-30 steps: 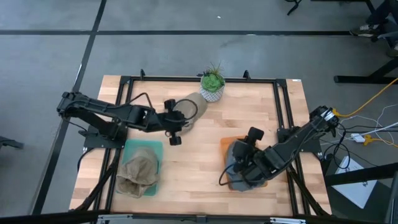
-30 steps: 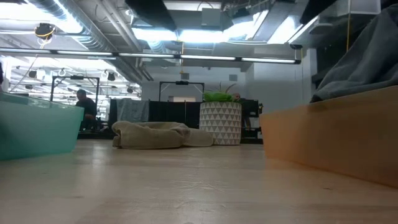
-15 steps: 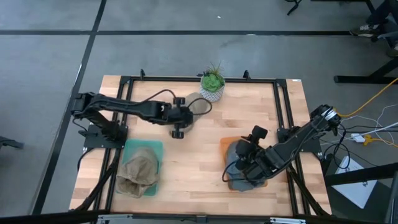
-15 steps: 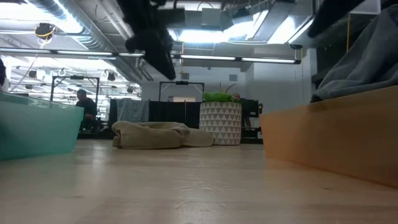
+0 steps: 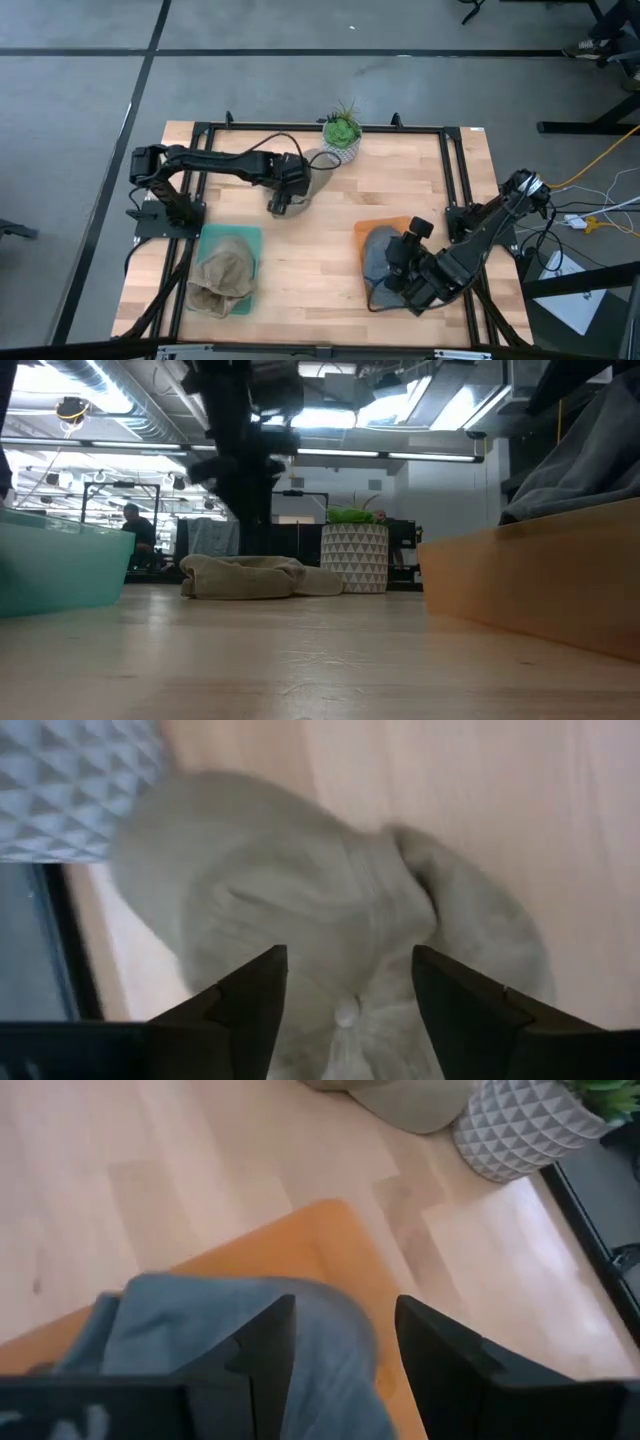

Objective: Pick & Place hat
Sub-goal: Put the brown cap into the blue bin

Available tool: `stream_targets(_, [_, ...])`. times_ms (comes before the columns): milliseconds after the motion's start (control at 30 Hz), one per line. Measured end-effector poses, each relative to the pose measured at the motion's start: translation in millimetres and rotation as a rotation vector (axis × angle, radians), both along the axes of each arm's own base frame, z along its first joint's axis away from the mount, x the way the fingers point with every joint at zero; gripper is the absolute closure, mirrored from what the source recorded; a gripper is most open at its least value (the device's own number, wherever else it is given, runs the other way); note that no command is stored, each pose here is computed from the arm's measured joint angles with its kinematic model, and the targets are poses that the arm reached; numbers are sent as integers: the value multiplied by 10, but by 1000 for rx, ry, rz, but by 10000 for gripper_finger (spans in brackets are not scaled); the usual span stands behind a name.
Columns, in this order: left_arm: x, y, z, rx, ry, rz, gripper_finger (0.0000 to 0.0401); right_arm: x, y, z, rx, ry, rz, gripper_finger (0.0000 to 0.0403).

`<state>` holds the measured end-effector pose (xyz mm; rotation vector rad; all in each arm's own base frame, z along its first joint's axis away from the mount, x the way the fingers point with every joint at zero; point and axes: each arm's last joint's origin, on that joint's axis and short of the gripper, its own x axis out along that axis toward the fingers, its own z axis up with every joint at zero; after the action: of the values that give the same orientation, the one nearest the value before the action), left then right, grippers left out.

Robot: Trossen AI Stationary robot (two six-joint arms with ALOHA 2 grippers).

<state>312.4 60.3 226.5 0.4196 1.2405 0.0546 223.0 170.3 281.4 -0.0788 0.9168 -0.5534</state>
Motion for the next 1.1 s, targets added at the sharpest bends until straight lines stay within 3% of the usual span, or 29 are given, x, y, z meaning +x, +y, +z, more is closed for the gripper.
stream_targets(267, [6,57,-270,107,224,-93,195,-93,148,-5,15,-38,43,231])
stream_targets(567, [17,248,-544,23,320,-68,196,-58,187,-1,56,-70,51,231])
stream_targets(767, [82,359,-725,-12,310,-48,204,-51,194,1,61,-78,53,231])
stream_targets(967, [120,374,-857,-49,329,-59,234,-48,197,1,64,-81,53,231])
stream_targets(1100, [126,332,-893,-52,345,-48,284,-43,200,3,64,-89,53,231])
